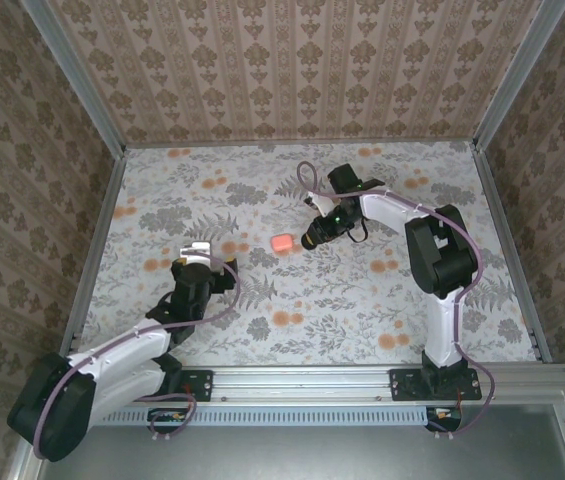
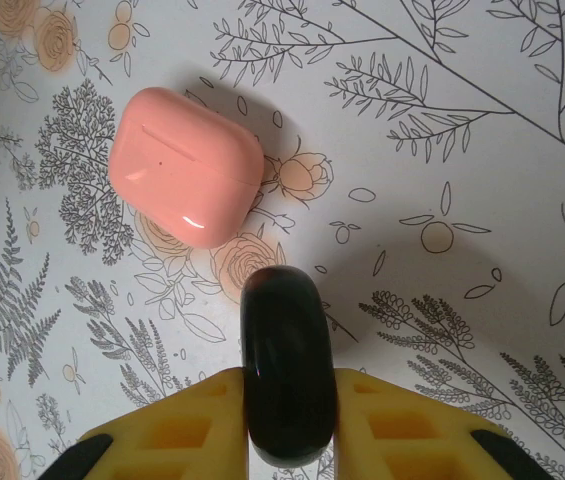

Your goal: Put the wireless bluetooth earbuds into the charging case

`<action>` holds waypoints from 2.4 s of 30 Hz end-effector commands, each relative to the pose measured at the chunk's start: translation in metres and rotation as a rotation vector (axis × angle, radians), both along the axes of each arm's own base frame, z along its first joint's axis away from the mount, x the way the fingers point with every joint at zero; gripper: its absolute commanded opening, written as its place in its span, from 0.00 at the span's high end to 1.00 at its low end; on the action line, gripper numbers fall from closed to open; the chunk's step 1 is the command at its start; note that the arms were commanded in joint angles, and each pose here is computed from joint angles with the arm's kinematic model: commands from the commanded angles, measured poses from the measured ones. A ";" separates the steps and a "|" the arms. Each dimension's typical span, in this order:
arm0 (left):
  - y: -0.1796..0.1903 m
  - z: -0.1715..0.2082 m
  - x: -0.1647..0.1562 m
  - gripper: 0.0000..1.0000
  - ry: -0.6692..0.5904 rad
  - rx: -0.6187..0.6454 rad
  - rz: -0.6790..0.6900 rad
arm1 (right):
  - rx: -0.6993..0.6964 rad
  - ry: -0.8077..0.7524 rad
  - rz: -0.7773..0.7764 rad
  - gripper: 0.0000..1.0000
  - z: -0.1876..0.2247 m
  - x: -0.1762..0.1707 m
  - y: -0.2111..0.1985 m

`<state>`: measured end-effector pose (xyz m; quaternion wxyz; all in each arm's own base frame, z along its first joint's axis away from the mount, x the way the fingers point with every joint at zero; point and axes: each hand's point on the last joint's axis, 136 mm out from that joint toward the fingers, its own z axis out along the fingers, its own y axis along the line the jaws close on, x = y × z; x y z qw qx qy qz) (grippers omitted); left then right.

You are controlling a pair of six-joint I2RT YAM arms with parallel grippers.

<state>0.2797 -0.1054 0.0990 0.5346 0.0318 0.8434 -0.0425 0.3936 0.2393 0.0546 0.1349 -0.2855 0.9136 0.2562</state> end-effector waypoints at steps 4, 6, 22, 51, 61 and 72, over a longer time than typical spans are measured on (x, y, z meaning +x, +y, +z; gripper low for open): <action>0.001 -0.001 0.003 0.00 0.010 -0.013 0.009 | -0.074 0.021 -0.031 0.68 -0.008 0.004 -0.008; 0.002 -0.001 0.003 0.00 0.011 -0.013 0.011 | -0.089 0.018 -0.037 0.67 -0.009 0.006 -0.010; 0.012 0.009 0.011 0.00 -0.015 0.015 0.040 | -0.122 -0.094 -0.070 0.58 0.007 0.017 -0.017; 0.109 0.051 0.061 0.00 -0.168 0.327 0.324 | -0.207 -0.895 -0.719 0.00 0.096 -0.024 -0.212; 0.106 0.021 0.096 0.00 -0.203 0.333 0.297 | -0.140 -0.941 -0.739 0.00 0.073 -0.011 -0.219; 0.125 -0.004 0.114 0.00 -0.098 0.158 0.234 | -0.077 -0.858 -0.852 0.00 0.042 0.007 -0.244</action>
